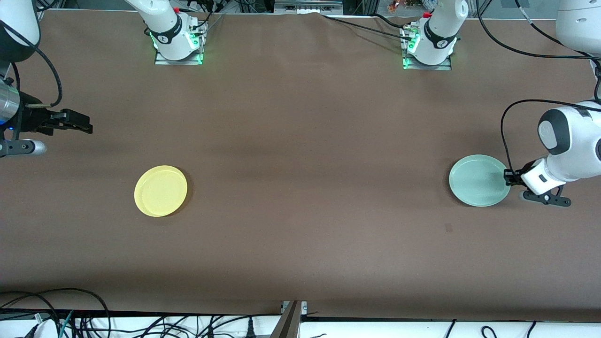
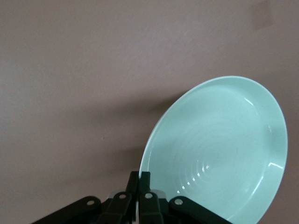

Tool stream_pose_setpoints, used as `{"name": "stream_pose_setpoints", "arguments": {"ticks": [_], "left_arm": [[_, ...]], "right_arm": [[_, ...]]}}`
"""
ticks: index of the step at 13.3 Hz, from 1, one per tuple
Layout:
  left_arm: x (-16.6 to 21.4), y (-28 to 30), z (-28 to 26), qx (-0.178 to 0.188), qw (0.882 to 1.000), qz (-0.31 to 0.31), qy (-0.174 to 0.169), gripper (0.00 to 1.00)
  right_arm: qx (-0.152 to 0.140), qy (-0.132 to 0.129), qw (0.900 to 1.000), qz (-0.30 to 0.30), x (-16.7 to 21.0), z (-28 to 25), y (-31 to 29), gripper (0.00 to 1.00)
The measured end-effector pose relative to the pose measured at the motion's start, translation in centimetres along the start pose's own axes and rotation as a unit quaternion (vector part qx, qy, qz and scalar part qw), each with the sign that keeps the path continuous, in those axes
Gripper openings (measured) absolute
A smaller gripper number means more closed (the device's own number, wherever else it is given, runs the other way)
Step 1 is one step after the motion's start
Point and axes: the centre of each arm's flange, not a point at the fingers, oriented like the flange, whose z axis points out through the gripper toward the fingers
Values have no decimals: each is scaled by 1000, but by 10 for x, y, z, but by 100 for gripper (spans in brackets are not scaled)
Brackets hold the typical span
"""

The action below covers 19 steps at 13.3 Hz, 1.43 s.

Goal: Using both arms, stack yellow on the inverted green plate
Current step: 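Lift the green plate with the left gripper while the right gripper grasps the yellow plate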

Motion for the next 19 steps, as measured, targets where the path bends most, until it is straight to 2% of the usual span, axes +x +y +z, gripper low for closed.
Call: {"name": "stream_pose_setpoints", "arguments": {"ticks": [2, 7, 9, 11, 13, 17, 19], "left_arm": [[24, 42, -35, 26, 1000, -2, -5, 4], [55, 171, -94, 72, 997, -25, -26, 4], [61, 250, -120, 90, 994, -56, -19, 4], [56, 332, -136, 127, 989, -74, 4, 4], [44, 402, -136, 161, 983, -82, 24, 4], [28, 496, -123, 251, 962, -73, 73, 4], [16, 542, -115, 293, 949, -59, 102, 4]], "right_arm": [[0, -14, 1000, 5, 7, 15, 6, 100], [-5, -74, 997, 24, 40, 92, 34, 100], [-5, -79, 996, 29, 57, 127, 42, 100], [-5, -86, 996, 30, 75, 169, 46, 100], [2, -83, 996, 39, 89, 216, 59, 100], [49, -56, 996, 46, 95, 291, 94, 100], [50, -41, 997, 46, 96, 310, 94, 100]]}}
